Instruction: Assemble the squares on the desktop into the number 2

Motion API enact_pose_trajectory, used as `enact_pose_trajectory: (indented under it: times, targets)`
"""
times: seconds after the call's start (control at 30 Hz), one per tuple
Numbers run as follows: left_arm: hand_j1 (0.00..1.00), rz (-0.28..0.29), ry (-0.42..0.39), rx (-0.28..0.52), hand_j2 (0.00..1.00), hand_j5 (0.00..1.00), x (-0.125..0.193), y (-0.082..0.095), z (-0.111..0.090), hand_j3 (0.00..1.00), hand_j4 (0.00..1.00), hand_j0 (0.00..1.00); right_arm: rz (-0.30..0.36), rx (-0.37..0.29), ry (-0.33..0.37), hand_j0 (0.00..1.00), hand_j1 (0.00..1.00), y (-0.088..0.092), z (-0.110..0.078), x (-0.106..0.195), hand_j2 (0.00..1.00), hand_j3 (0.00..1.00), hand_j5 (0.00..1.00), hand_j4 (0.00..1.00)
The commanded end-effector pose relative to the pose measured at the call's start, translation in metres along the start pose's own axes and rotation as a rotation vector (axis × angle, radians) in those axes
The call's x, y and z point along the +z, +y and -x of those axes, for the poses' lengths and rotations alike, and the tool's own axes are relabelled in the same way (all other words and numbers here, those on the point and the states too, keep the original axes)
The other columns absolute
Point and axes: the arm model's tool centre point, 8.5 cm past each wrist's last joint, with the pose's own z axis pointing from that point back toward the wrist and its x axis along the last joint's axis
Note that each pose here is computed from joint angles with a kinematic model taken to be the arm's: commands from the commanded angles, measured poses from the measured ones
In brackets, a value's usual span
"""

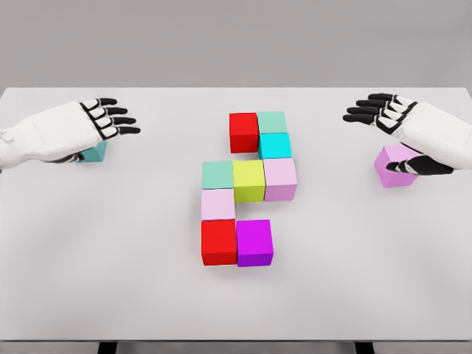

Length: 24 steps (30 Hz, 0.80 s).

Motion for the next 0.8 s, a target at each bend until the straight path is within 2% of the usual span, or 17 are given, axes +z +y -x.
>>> enact_pose_trajectory:
  times: [0.0, 0.13, 0.2, 0.23, 0.27, 0.3, 0.37, 0.4, 0.43, 0.47, 0.5, 0.57, 0.63, 0.7, 0.73, 0.77]
  targets:
    - [1.00, 0.028, -0.009, 0.004, 1.00, 1.00, 0.001, -0.004, -0.002, 1.00, 1.00, 1.00, -0.020, 0.018, 0.009, 1.00, 1.00, -0.001, 0.001, 0.002, 1.00, 1.00, 1.00, 1.00]
    - [1.00, 0.044, -0.040, -0.013, 1.00, 1.00, -0.008, -0.001, -0.004, 1.00, 1.00, 1.00, -0.017, 0.020, 0.013, 1.00, 1.00, 0.000, 0.002, 0.004, 1.00, 1.00, 1.00, 1.00]
    - [1.00, 0.054, -0.061, -0.036, 1.00, 1.00, -0.015, 0.005, -0.003, 1.00, 1.00, 1.00, 0.009, -0.008, 0.021, 1.00, 1.00, -0.003, 0.007, 0.006, 1.00, 1.00, 1.00, 1.00]
    - [1.00, 0.065, -0.073, -0.046, 1.00, 1.00, -0.018, 0.006, -0.004, 1.00, 1.00, 1.00, -0.012, -0.006, 0.034, 1.00, 1.00, -0.005, 0.012, 0.009, 1.00, 1.00, 1.00, 1.00]
    - [1.00, 0.080, -0.080, -0.060, 1.00, 1.00, -0.020, 0.006, -0.005, 1.00, 1.00, 1.00, -0.028, 0.038, 0.036, 1.00, 1.00, -0.018, 0.014, 0.011, 1.00, 1.00, 1.00, 1.00]
    - [1.00, 0.100, -0.094, -0.079, 1.00, 1.00, -0.023, 0.006, -0.006, 1.00, 1.00, 1.00, -0.044, 0.112, 0.031, 1.00, 1.00, -0.044, 0.018, 0.006, 1.00, 1.00, 1.00, 1.00]
    - [1.00, 0.122, -0.120, -0.096, 1.00, 1.00, -0.029, 0.007, -0.009, 1.00, 1.00, 1.00, -0.126, 0.153, 0.050, 1.00, 1.00, -0.055, 0.034, 0.002, 1.00, 1.00, 1.00, 1.00]
    - [1.00, 0.136, -0.132, -0.111, 1.00, 1.00, -0.032, 0.008, -0.008, 1.00, 1.00, 1.00, -0.162, 0.160, 0.084, 1.00, 1.00, -0.061, 0.052, -0.002, 1.00, 1.00, 1.00, 1.00]
    - [1.00, 0.146, -0.133, -0.117, 1.00, 1.00, -0.033, 0.009, -0.007, 1.00, 1.00, 1.00, -0.193, 0.156, 0.099, 1.00, 1.00, -0.057, 0.060, -0.004, 1.00, 1.00, 1.00, 1.00]
    - [1.00, 0.157, -0.130, -0.120, 1.00, 1.00, -0.033, 0.008, -0.004, 1.00, 1.00, 1.00, -0.272, 0.147, 0.121, 1.00, 1.00, -0.052, 0.068, -0.005, 1.00, 1.00, 1.00, 1.00]
    - [1.00, 0.164, -0.124, -0.124, 1.00, 1.00, -0.032, 0.008, -0.001, 1.00, 1.00, 1.00, -0.359, 0.124, 0.107, 1.00, 1.00, -0.042, 0.069, -0.017, 1.00, 1.00, 1.00, 1.00]
    - [1.00, 0.174, -0.113, -0.135, 1.00, 1.00, -0.029, 0.009, 0.003, 1.00, 1.00, 1.00, -0.359, 0.103, 0.133, 1.00, 1.00, -0.042, 0.086, -0.038, 1.00, 1.00, 1.00, 1.00]
    - [1.00, 0.187, -0.097, -0.139, 1.00, 1.00, -0.021, 0.009, 0.008, 1.00, 1.00, 1.00, -0.381, 0.085, 0.150, 1.00, 1.00, -0.031, 0.097, -0.052, 1.00, 1.00, 1.00, 1.00]
    - [1.00, 0.208, -0.081, -0.143, 1.00, 1.00, -0.011, 0.007, 0.012, 1.00, 1.00, 1.00, -0.385, 0.101, 0.204, 1.00, 1.00, -0.055, 0.117, -0.054, 1.00, 1.00, 1.00, 1.00]
    - [1.00, 0.208, -0.081, -0.144, 1.00, 1.00, -0.011, 0.007, 0.012, 1.00, 1.00, 1.00, -0.401, 0.094, 0.214, 1.00, 1.00, -0.053, 0.122, -0.055, 1.00, 1.00, 1.00, 1.00]
    - [1.00, 0.223, -0.078, -0.156, 1.00, 1.00, -0.011, 0.004, 0.013, 1.00, 1.00, 1.00, -0.443, 0.071, 0.219, 1.00, 1.00, -0.040, 0.128, -0.066, 1.00, 1.00, 1.00, 1.00]
